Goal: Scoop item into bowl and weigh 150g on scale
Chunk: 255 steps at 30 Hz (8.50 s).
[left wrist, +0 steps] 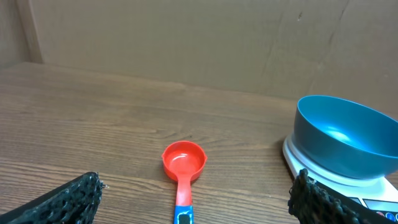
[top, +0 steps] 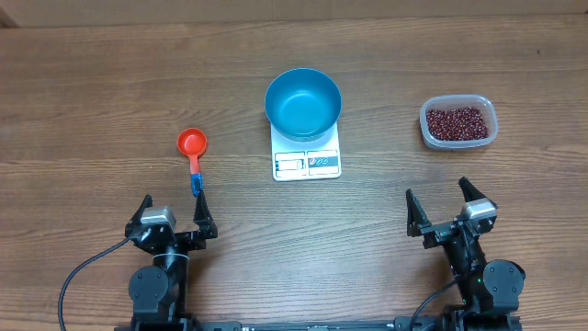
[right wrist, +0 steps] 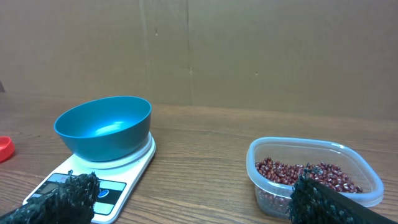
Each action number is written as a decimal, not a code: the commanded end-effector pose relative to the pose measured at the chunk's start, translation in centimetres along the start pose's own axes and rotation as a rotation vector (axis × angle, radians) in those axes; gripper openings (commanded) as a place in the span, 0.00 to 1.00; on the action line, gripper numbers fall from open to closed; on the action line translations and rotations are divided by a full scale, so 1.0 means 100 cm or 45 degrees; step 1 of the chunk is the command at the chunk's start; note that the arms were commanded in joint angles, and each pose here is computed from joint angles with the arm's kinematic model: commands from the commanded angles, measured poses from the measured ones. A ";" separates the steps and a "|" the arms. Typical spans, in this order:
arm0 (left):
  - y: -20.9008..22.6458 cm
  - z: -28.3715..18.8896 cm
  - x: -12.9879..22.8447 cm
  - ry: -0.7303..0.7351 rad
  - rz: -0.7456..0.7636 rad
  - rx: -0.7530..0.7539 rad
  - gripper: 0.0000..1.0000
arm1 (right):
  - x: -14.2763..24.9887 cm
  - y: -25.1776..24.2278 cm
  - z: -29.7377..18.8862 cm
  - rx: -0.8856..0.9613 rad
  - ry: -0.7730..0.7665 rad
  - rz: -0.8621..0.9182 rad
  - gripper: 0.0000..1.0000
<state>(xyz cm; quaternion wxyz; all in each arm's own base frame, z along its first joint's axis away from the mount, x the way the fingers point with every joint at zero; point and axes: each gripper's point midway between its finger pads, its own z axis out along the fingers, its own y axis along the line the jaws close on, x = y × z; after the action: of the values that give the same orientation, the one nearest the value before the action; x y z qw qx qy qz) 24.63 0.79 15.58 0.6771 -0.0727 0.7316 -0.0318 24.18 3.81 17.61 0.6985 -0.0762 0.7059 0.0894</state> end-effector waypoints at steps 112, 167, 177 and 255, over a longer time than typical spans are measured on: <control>-0.026 0.004 -0.048 0.699 0.211 0.074 0.99 | 0.001 0.001 0.000 -0.005 -0.007 -0.003 1.00; -0.014 0.082 0.019 1.452 0.248 -0.025 1.00 | 0.001 0.001 0.000 -0.005 -0.008 -0.004 1.00; 0.001 0.109 0.024 1.483 0.198 -0.067 0.99 | 0.001 0.001 0.000 -0.005 -0.007 -0.003 1.00; 0.053 0.193 0.078 1.758 0.165 -0.154 1.00 | 0.001 0.001 0.000 -0.005 -0.007 -0.003 1.00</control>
<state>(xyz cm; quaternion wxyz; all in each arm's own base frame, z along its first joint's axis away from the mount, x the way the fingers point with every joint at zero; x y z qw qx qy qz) 42.35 5.67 5.45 0.0460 -0.0378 0.9982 0.0065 24.18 3.82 17.62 0.6986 -0.0762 0.7058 0.0894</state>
